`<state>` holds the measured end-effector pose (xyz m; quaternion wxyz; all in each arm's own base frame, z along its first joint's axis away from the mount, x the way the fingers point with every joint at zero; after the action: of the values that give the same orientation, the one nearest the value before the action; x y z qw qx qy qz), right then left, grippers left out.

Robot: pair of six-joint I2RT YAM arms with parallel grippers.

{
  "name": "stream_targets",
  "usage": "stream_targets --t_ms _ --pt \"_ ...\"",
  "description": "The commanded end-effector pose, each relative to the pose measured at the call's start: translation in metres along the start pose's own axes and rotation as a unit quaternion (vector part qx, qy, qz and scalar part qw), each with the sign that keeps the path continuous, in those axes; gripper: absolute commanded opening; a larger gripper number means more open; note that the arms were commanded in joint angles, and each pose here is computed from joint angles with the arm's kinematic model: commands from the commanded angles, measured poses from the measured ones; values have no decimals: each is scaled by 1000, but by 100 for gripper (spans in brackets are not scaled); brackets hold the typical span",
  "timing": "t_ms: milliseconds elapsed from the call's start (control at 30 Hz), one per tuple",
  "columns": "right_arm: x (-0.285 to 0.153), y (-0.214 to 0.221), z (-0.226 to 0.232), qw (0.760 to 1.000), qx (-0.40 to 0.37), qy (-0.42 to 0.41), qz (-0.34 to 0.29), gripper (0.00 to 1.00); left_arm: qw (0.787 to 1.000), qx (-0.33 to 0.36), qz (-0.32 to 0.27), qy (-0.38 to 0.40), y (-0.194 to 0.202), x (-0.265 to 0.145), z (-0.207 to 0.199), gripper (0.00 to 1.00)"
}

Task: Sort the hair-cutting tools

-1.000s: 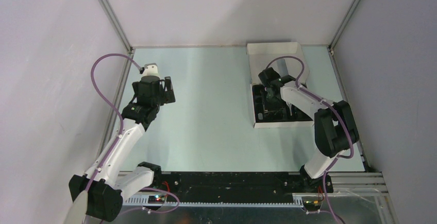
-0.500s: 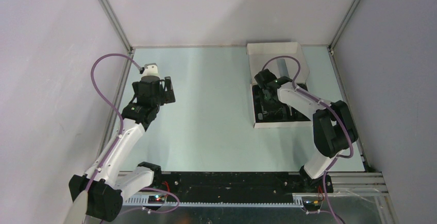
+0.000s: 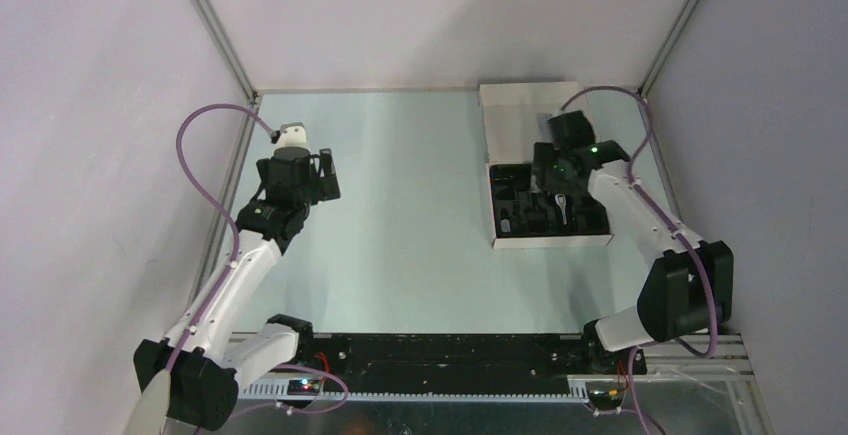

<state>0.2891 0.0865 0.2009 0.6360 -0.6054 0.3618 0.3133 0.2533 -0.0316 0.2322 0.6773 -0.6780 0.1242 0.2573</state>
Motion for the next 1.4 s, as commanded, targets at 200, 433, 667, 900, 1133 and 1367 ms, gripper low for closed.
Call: stream_targets --t_ms 200,433,667,900,1133,1367 --pt "18 -59 -106 974 212 -10 -74 80 1000 -8 -21 -2 -9 -5 3 98" --pt "66 -59 -157 960 271 -46 -46 66 1000 -9 -23 1 -10 -6 2 97" --pt "104 -43 -148 953 275 -131 12 51 1000 -8 -17 6 -8 -3 0 98" --pt "121 -32 -108 951 239 -193 41 34 1000 -6 -7 6 -5 2 -2 97" --pt "132 -13 -52 948 210 -231 62 25 1000 -6 10 12 0 7 -5 98" --pt "122 12 1 939 232 -239 80 21 998 -24 30 51 5 9 -17 98"
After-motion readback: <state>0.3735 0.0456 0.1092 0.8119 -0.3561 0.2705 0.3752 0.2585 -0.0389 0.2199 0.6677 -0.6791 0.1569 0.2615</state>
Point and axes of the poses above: each gripper's point midway between its finger pads, its own x axis out along the fingers, its own z axis along the line the jaws close on, y = z × x, the point moved 7 cm from there along -x, back along the fingers, and after that the axes turned 2 degrees about x, right-handed, at the moved point
